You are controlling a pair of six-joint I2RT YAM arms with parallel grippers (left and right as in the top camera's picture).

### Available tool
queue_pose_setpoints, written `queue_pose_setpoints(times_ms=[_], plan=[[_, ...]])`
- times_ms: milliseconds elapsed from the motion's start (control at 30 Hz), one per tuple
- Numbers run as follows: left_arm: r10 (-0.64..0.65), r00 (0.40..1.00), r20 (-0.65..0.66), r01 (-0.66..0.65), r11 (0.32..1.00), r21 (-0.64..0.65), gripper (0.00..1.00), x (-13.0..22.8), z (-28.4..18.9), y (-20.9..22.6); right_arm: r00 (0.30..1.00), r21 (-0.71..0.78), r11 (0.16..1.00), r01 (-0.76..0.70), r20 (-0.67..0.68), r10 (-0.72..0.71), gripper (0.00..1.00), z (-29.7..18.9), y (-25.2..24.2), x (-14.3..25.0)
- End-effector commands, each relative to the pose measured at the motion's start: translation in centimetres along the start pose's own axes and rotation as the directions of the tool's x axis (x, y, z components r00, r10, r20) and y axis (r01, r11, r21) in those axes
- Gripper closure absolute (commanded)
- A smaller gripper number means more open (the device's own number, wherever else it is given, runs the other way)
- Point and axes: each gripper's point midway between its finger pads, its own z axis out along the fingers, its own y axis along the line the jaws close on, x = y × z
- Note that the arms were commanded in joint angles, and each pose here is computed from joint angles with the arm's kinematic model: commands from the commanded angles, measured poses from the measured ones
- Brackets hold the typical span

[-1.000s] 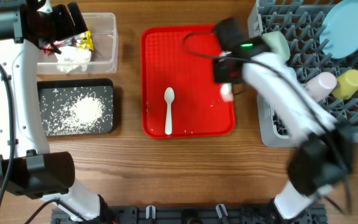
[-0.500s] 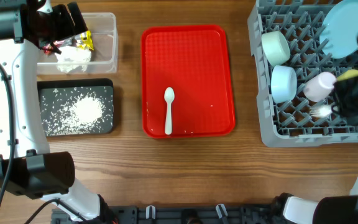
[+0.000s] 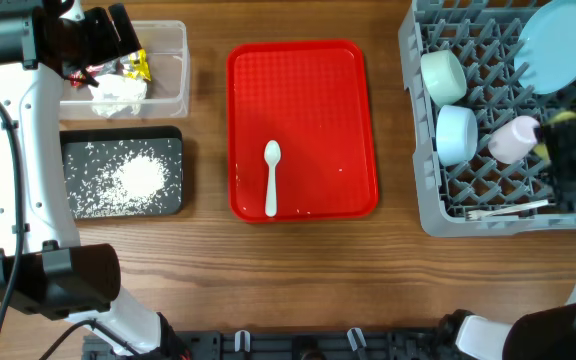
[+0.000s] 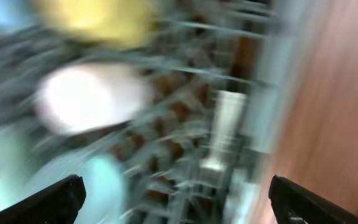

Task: Sort waste into correct bins and load items into the dishwasher rack
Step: 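Carry the white fork into the rack and release it, then move the right gripper to the white spoon and grasp it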

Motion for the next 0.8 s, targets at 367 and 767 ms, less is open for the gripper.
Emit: queue_pose_setpoints(times_ms=[367,767], plan=[[0.01,1.0,-0.011,-0.01,1.0,-0.007,0.0,0.2,0.5,0.4,0.324,-0.48,0.144,0.865,0.315,-0.892,0.0,-7.4,20.9,31.8],[0.01,1.0,-0.012,-0.01,1.0,-0.007,0.0,0.2,0.5,0.4,0.319,-0.434,0.271,0.859,0.038,-0.947,0.0,5.6,19.5,43.7]])
